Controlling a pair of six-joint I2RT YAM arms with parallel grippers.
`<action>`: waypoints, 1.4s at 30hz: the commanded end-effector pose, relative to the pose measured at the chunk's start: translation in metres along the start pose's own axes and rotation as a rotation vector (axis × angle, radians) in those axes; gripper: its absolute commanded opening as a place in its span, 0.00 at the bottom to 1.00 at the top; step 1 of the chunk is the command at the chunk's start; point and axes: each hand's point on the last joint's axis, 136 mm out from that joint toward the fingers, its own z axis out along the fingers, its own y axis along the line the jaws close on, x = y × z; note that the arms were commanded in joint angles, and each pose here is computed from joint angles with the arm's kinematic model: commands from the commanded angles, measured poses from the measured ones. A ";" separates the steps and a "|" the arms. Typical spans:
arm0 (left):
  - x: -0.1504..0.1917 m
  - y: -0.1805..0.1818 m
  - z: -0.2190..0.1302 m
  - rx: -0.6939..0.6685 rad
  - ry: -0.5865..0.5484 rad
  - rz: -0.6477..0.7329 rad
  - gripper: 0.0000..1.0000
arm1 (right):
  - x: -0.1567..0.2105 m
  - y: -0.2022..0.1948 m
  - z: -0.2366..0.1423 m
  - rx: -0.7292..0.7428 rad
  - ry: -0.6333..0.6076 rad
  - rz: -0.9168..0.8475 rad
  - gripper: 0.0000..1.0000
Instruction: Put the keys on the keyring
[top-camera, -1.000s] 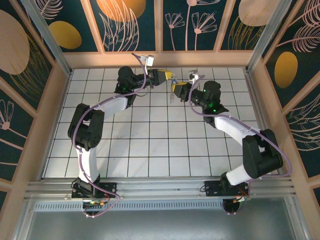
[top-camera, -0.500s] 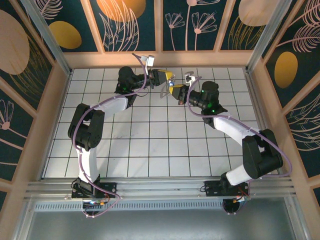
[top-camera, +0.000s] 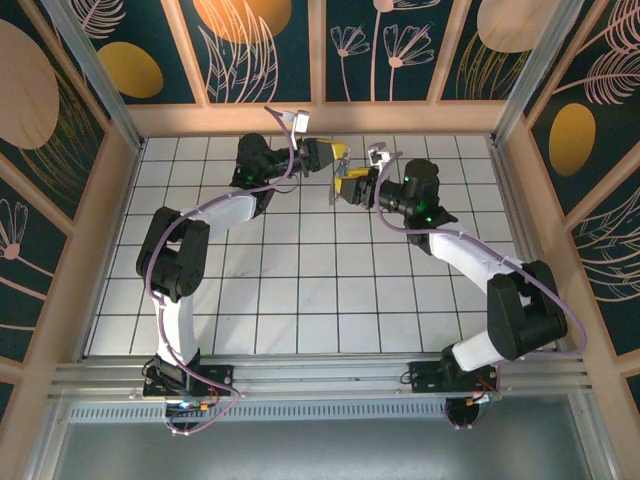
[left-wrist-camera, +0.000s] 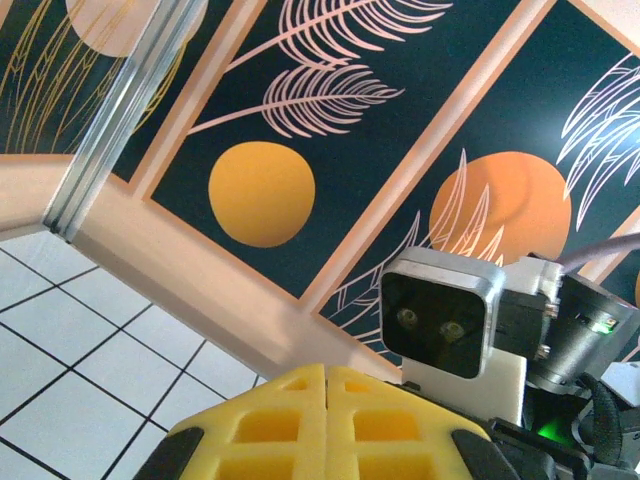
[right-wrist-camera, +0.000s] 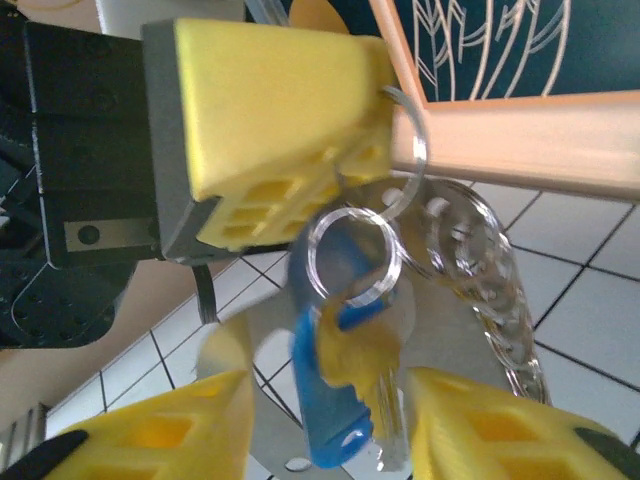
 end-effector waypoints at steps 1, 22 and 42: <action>-0.018 -0.028 0.001 0.053 -0.037 0.074 0.00 | -0.015 0.009 -0.025 -0.020 -0.060 -0.016 0.50; -0.016 -0.032 0.003 0.065 -0.031 0.077 0.00 | -0.077 0.001 -0.038 -0.205 -0.240 0.211 0.47; -0.016 -0.036 0.005 0.071 -0.027 0.076 0.00 | -0.076 0.003 -0.010 -0.259 -0.226 0.245 0.41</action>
